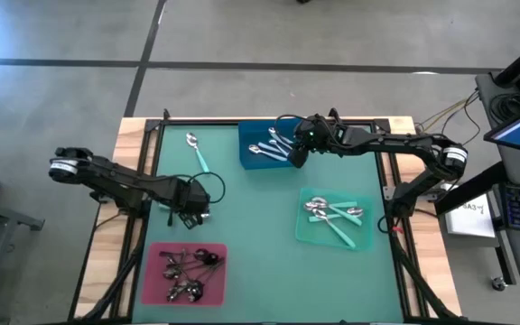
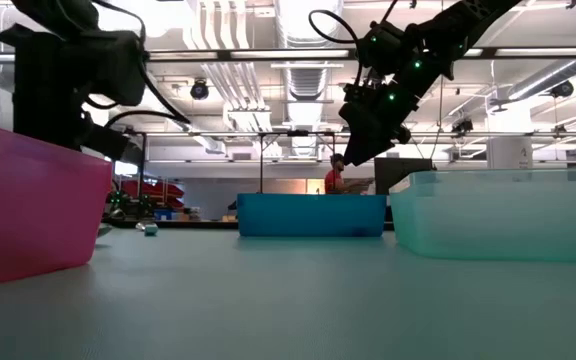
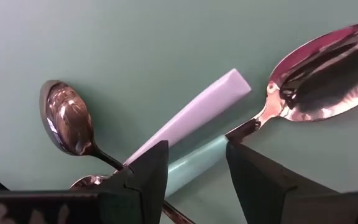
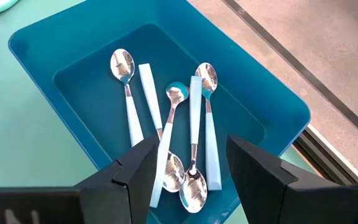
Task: Sort silverware by color (type)
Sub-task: Put the green spoon into the green bin
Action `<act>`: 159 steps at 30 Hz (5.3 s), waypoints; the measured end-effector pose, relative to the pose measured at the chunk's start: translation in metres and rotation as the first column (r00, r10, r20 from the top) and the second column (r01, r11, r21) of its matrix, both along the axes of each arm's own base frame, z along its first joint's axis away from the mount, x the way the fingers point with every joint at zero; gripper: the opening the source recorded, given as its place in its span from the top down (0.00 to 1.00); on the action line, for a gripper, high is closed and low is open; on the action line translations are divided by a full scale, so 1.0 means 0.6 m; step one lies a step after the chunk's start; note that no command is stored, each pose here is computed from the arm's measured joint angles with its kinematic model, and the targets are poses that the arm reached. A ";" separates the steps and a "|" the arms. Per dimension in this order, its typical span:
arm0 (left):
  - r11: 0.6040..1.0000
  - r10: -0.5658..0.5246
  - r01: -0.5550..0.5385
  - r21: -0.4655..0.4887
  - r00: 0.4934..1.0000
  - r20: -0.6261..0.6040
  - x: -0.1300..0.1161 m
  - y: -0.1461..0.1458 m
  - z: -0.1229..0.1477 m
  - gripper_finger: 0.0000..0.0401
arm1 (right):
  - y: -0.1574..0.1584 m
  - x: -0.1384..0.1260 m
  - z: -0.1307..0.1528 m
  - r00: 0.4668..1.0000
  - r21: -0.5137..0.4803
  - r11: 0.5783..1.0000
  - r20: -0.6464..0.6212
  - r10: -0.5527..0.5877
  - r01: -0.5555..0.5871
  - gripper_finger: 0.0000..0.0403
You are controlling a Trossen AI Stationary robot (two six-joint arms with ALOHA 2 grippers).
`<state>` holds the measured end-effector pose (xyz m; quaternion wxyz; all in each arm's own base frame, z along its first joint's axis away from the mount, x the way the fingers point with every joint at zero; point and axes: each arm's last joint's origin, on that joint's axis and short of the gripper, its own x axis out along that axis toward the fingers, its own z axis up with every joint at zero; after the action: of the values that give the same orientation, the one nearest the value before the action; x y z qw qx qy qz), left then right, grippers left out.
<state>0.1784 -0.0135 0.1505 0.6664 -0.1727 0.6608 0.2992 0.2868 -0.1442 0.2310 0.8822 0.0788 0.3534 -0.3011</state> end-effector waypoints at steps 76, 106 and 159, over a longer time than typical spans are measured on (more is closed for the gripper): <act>0.912 -0.334 -0.090 0.401 0.404 0.851 0.147 -0.006 0.151 0.95 | -0.001 0.003 0.002 0.998 0.026 0.999 0.047 -0.040 0.038 0.55; 0.856 -0.430 -0.204 0.475 0.231 0.873 0.169 -0.010 0.178 0.95 | 0.000 0.018 0.011 0.961 0.230 0.973 0.264 -0.084 0.022 0.55; 0.837 -0.450 -0.245 0.489 0.200 0.870 0.228 -0.010 0.175 0.85 | 0.140 0.085 0.057 0.721 0.125 0.815 0.554 0.416 -0.566 0.87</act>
<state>0.3154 -0.0192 0.2553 0.9663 -0.0818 -0.0110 0.2436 0.3379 -0.0605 0.2652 0.9697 0.1830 0.1590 0.0319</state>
